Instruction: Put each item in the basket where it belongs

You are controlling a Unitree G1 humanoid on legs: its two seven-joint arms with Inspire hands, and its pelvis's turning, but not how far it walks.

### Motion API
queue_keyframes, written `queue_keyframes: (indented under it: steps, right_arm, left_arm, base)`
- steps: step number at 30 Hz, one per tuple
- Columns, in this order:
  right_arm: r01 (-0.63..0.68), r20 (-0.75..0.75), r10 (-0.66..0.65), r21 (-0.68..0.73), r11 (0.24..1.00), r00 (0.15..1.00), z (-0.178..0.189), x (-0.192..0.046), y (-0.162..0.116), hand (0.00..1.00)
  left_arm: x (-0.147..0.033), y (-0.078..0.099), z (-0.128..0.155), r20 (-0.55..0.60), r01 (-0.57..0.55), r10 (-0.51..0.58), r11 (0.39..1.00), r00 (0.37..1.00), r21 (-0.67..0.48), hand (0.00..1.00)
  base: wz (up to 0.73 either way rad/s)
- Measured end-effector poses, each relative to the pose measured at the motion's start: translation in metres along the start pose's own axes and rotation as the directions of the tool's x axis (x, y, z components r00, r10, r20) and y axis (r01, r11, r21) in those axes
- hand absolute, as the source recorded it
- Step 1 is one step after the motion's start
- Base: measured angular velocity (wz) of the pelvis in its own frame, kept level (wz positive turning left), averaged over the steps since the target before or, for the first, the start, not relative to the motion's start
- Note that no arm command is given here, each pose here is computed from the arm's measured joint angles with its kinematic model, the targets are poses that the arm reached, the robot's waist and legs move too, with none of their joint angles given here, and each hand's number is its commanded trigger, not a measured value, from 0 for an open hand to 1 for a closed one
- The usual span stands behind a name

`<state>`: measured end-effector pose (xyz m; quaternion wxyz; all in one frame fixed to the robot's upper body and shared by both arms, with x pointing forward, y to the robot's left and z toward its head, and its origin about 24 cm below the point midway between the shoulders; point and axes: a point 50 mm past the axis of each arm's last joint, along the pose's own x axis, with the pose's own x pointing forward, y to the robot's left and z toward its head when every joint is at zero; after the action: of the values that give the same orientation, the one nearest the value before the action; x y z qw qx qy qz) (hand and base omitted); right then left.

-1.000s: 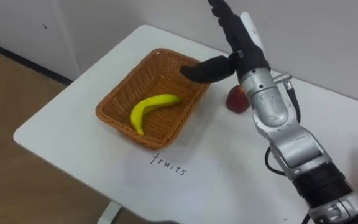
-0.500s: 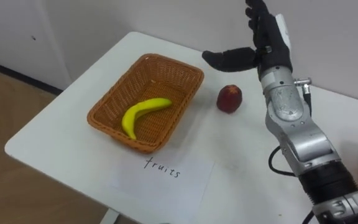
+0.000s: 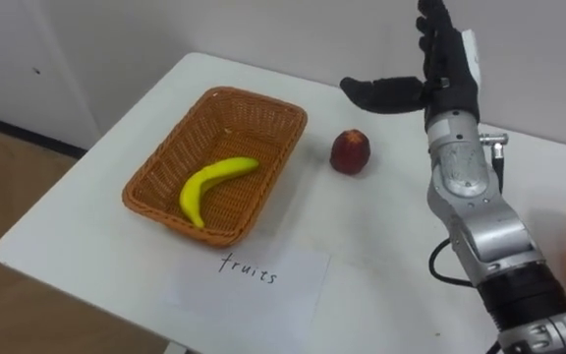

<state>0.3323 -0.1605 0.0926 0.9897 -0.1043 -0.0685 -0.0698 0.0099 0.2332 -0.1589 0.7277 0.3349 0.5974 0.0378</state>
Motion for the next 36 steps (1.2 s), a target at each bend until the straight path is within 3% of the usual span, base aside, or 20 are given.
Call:
queue_keyframes:
  steps: [8, 22, 36]
  right_arm:
    - [-0.009, -0.032, 0.008, -0.014, 1.000, 0.999, -0.009, -0.005, 0.001, 0.00]
    - [-0.032, -0.218, 0.012, -0.086, 0.996, 0.976, -0.053, -0.009, -0.004, 0.00]
    - [-0.087, -0.219, 0.063, -0.101, 0.991, 0.974, -0.054, -0.012, 0.006, 0.00]
  left_arm:
    - [0.000, 0.000, 0.003, -0.003, 0.005, -0.005, 0.998, 1.000, -0.056, 0.00]
    - [0.003, 0.003, 0.036, 0.116, -0.011, 0.010, 1.000, 0.993, 0.012, 0.00]
    - [0.003, 0.003, 0.032, 0.109, -0.022, 0.021, 1.000, 0.994, 0.002, 0.00]
  base:
    - [0.01]
    - [0.01]
    - [-0.05]
